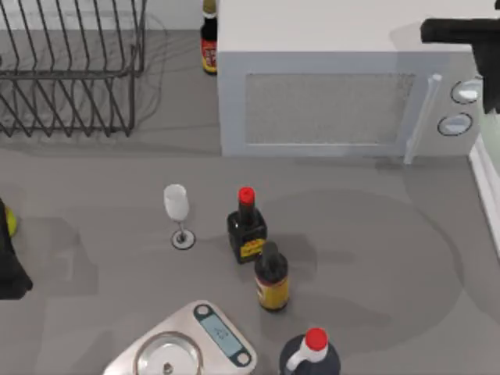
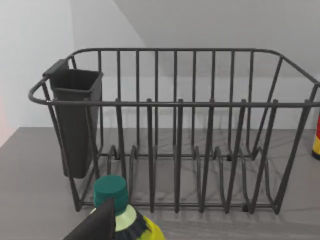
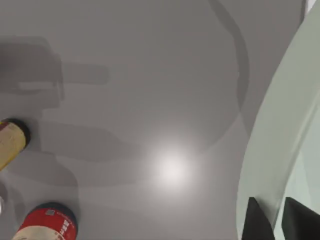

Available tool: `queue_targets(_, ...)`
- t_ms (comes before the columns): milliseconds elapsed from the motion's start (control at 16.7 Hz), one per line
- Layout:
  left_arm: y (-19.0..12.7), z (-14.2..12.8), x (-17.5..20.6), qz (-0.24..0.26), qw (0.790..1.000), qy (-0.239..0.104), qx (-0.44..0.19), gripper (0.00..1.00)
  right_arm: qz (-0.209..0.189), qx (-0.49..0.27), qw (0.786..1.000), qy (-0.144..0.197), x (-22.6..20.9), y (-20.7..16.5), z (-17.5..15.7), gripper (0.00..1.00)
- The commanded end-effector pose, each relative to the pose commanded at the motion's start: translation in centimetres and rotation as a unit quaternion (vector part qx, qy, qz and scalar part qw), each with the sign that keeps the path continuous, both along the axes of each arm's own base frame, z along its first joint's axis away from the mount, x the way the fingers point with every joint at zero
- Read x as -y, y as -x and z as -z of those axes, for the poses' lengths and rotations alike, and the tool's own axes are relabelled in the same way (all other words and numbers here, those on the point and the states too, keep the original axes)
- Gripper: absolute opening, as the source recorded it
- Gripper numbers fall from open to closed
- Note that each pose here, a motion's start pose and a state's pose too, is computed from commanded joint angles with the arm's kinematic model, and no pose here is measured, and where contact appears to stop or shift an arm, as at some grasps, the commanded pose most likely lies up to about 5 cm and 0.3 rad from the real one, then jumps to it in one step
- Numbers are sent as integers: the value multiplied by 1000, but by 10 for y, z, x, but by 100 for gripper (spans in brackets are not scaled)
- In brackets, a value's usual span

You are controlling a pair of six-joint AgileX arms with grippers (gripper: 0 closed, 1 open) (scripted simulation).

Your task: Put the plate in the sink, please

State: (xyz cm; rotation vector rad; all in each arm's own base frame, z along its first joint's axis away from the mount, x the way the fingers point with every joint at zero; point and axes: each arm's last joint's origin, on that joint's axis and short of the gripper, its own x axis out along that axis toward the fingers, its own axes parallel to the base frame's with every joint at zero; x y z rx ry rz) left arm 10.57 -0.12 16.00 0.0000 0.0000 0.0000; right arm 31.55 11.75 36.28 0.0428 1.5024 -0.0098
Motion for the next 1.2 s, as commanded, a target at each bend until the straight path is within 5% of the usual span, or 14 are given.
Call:
queue_targets(780,0,0,0,0,1000,0,0,100,5,49,999,-1,9,-9,-26,0)
queue_targets(1020,0,0,0,0,1000,0,0,100,9,84,996,12,33,-53,-26,0)
queue_targets(1200,0,0,0,0,1000,0,0,100,20,78,996,29,75,-108,10,0)
